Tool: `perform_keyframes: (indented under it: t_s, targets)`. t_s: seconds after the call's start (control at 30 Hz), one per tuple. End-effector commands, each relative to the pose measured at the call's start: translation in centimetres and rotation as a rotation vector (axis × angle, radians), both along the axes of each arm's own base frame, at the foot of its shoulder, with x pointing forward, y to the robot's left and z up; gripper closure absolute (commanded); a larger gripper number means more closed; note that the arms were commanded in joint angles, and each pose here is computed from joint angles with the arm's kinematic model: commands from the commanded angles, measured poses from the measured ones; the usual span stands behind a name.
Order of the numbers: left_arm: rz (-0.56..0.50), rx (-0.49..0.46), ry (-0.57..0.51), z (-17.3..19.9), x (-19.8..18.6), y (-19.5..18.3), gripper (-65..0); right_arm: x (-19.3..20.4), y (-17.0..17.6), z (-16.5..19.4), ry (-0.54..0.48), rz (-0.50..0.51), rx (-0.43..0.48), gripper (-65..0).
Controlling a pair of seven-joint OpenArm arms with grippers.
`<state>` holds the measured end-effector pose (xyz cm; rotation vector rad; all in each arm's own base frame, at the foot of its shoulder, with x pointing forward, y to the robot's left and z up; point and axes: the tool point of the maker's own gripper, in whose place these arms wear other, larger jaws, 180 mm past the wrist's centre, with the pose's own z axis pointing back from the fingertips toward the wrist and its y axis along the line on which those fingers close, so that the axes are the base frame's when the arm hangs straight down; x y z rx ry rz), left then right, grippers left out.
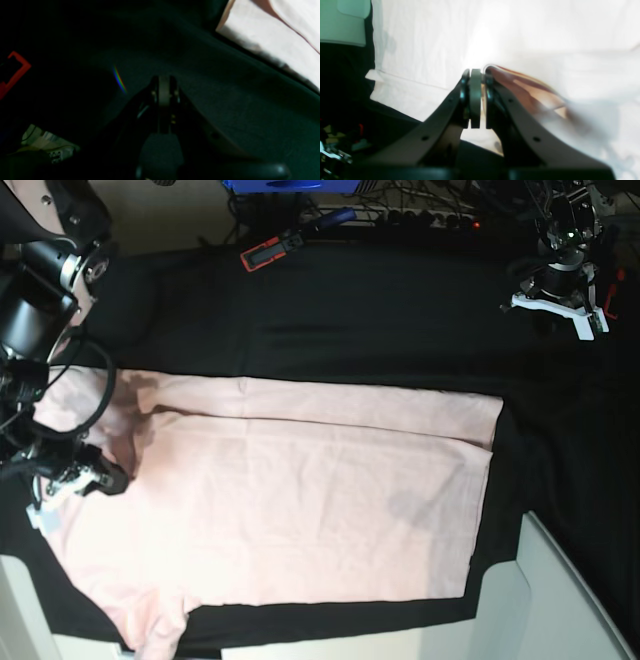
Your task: Fold the T-shirt properly
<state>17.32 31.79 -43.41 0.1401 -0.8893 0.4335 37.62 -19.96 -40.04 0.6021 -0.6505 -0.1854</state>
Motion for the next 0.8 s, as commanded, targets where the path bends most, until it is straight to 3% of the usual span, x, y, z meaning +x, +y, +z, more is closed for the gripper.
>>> perform_keyframes:
  t_s: [0.0, 0.3, 0.47, 0.77]
  targets:
    - [-0.004, 0.023, -0.038, 1.2, 0.6, 0.5, 0.0, 1.8, -0.5, 2.0, -0.063, -0.011, 0.01, 0.0]
    - [-0.003, 0.022, -0.034, 1.0, 0.5, 0.5, 0.0, 3.4, -0.9, 1.3, -0.052, -0.045, 0.07, 0.0]
    - [-0.002, 0.022, -0.028, 0.9, 0.2, 0.5, 0.0, 4.6, 1.1, 1.7, -0.065, 0.043, 0.021, 0.0]
    - [-0.002, 0.021, -0.025, 0.8, 0.1, 0.5, 0.0, 6.3, 3.3, 1.8, -0.082, 0.085, 0.025, 0.0]
